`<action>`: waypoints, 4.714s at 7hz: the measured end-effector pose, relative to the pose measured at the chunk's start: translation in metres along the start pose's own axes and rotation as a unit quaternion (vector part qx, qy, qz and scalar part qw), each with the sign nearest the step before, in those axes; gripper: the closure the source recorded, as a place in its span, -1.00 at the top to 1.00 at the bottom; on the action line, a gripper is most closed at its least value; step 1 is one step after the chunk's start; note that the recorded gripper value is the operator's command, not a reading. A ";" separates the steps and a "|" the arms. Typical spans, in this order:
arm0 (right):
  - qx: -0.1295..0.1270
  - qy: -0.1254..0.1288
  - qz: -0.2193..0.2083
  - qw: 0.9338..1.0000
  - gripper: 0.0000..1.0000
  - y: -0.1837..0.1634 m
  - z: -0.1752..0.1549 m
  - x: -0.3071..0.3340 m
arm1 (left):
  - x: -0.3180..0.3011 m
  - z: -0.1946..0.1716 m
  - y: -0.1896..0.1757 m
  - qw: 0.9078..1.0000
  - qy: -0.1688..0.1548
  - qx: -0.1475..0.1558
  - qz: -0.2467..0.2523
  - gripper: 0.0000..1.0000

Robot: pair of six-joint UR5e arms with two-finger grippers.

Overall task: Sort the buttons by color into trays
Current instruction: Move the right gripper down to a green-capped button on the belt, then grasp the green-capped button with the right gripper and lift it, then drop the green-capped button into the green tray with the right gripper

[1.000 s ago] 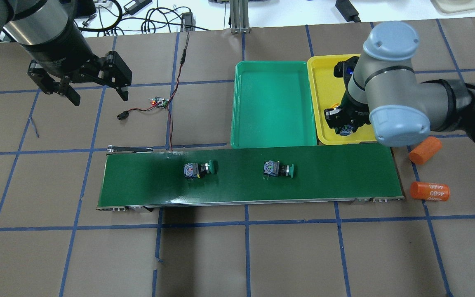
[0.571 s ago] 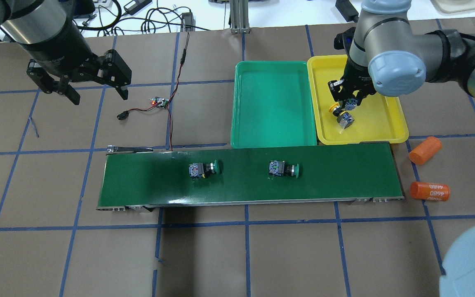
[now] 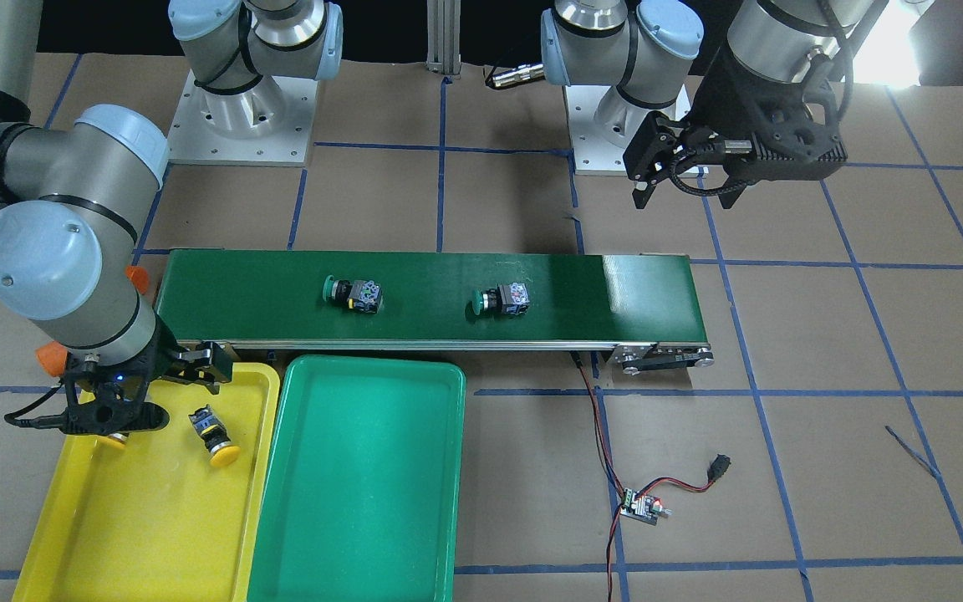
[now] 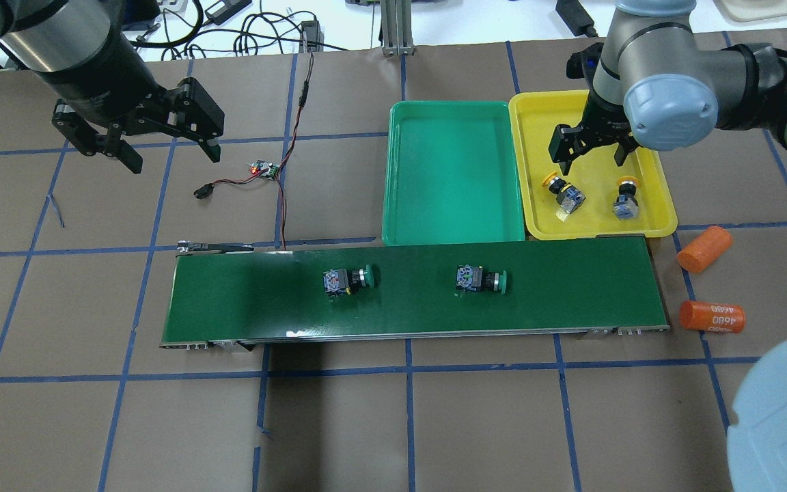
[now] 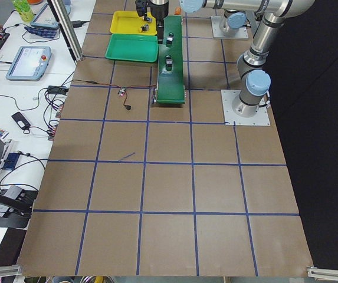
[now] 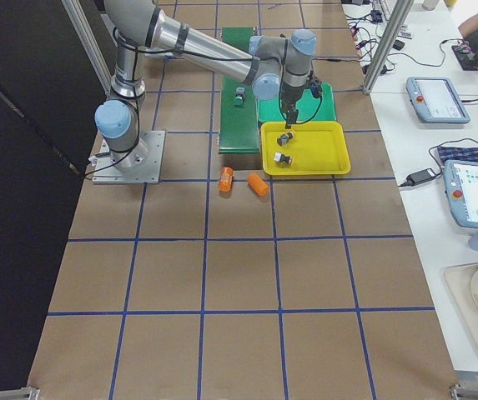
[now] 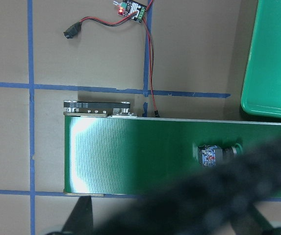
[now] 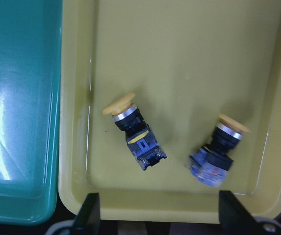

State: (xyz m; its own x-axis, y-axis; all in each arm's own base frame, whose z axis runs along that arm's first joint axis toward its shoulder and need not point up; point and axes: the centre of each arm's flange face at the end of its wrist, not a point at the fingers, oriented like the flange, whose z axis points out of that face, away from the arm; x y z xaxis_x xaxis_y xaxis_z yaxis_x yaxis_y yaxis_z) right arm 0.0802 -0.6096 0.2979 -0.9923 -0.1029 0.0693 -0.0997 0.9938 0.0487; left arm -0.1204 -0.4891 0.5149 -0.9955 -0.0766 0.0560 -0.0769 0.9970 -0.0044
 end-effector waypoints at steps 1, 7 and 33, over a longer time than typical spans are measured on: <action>-0.010 -0.002 0.003 1.000 0.96 0.006 0.000 -0.003 | 0.000 0.000 0.000 1.000 0.001 0.000 -0.001 1.00; -0.032 -0.029 0.027 0.999 0.97 0.138 0.013 -0.058 | -0.002 0.003 -0.003 1.000 -0.003 -0.001 -0.003 1.00; 0.151 -0.012 -0.628 0.763 0.90 0.018 -0.013 -0.117 | -0.002 0.005 -0.003 1.000 -0.005 -0.002 0.000 1.00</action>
State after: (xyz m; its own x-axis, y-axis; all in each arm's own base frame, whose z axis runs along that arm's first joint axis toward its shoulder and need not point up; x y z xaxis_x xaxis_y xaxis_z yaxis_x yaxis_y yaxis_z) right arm 0.1956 -0.5802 0.3041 -0.1008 -0.9851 0.1391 -0.9823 0.0764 -0.1709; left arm -0.1183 -0.4924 0.5098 -0.9961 -0.0757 0.0456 -0.0758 0.9971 -0.0004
